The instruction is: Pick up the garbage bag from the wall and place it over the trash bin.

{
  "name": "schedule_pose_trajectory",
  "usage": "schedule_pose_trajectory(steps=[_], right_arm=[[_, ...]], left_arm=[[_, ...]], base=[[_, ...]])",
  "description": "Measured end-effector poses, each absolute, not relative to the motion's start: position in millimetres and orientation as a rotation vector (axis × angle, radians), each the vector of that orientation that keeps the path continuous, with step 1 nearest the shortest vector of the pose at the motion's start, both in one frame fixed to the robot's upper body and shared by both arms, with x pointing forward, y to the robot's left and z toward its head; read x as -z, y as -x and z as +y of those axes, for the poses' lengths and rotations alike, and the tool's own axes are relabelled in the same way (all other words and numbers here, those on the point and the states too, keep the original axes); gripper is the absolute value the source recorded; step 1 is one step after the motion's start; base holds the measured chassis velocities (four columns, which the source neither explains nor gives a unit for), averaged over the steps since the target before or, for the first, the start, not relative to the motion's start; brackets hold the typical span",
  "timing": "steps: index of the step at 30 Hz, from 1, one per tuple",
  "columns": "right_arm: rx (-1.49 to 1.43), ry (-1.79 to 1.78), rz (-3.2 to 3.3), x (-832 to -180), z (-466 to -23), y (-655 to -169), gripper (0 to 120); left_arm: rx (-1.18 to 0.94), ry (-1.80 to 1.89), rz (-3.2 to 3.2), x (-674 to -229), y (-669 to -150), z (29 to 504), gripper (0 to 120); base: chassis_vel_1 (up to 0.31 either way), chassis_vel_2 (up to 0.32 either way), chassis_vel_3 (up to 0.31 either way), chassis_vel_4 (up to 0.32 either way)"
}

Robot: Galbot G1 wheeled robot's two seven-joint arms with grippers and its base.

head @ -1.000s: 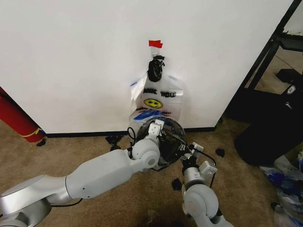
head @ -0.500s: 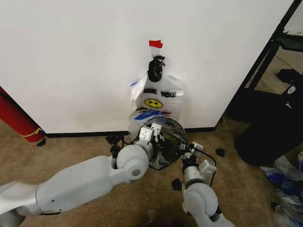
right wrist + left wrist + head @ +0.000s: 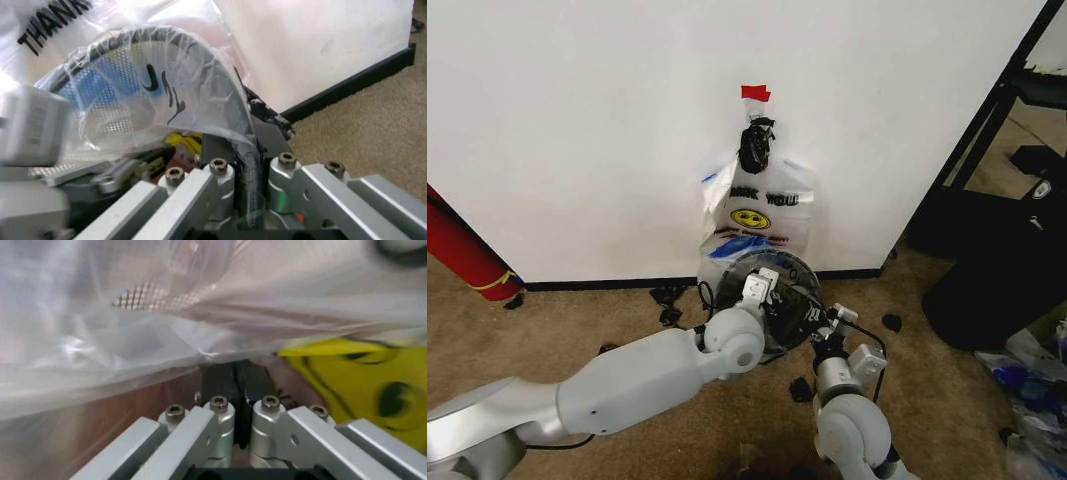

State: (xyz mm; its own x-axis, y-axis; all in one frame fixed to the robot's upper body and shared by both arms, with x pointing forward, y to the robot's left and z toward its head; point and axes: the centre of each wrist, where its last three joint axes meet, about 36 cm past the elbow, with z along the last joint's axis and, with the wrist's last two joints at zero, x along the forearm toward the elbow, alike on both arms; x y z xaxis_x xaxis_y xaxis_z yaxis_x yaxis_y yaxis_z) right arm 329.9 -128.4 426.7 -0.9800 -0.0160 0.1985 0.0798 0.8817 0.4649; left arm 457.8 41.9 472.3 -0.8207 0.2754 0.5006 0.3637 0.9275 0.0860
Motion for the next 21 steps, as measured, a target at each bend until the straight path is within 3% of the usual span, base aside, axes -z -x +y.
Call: schedule_pose_trajectory(steps=[11,21], right_arm=[[0.722,0.03,-2.858,-427.8,-123.7,-326.9,0],[0.63,0.018,-2.945,-418.8,-124.9,-326.1,0]], left_arm=[[0.332,0.414,-2.597,-451.9,-474.8,32.5,0],[0.314,0.486,-2.432,-482.6,-467.8,27.1,0]], base=[[0.0,0.0,0.0,0.0],[0.0,0.0,0.0,0.0]])
